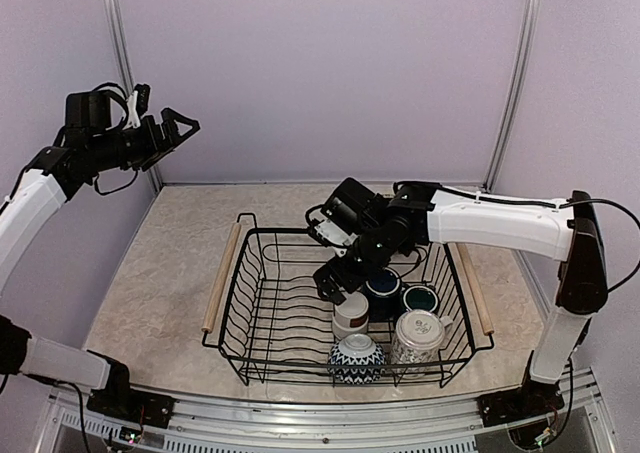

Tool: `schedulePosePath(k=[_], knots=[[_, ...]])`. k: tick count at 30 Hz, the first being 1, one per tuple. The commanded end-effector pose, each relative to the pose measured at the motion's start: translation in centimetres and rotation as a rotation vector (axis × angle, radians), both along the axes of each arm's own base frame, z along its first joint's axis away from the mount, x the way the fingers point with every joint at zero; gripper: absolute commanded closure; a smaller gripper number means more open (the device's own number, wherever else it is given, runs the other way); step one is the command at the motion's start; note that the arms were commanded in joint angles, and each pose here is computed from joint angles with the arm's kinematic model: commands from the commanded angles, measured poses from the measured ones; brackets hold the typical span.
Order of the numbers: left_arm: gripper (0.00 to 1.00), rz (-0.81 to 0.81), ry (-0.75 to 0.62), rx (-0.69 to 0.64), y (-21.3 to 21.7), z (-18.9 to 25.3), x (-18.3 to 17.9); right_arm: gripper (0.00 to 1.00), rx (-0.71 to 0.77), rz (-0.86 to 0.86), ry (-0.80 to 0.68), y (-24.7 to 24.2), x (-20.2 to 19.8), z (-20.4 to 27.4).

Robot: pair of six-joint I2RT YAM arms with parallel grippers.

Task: Unload the mixed dishes from the dish rack
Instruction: Grab the cup from the dish rack.

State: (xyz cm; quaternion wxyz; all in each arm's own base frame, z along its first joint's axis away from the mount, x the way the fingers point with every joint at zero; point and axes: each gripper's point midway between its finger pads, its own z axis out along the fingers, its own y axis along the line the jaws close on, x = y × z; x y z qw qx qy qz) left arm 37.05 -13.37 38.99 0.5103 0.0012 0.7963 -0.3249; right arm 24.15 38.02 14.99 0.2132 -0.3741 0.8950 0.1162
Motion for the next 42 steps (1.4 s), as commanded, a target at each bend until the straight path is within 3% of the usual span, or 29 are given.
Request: schedulePosePath(k=[1,11,24,33,42], knots=[[0.01,-0.024,0.016,-0.003,-0.4,-0.5,0.5,0.01,-0.025,0.045,0.081,-0.5,-2.7,-0.7],[0.01,-0.038,0.040,-0.004,-0.8,-1.1,0.7,0.05,-0.139,0.128,0.144,-1.5,-4.3,-3.1],[0.01,-0.050,0.043,-0.005,-1.2,-1.2,0.6,0.18,-0.237,0.165,0.142,-1.6,-4.3,-5.3],[0.01,-0.055,0.048,-0.007,-1.3,-1.3,0.6,0.48,-0.197,0.141,0.090,-1.1,-3.7,-3.4],[0.01,-0.073,0.062,-0.013,-1.8,-1.6,0.7,0.66,-0.082,0.101,-0.001,-0.3,-2.7,1.0]])
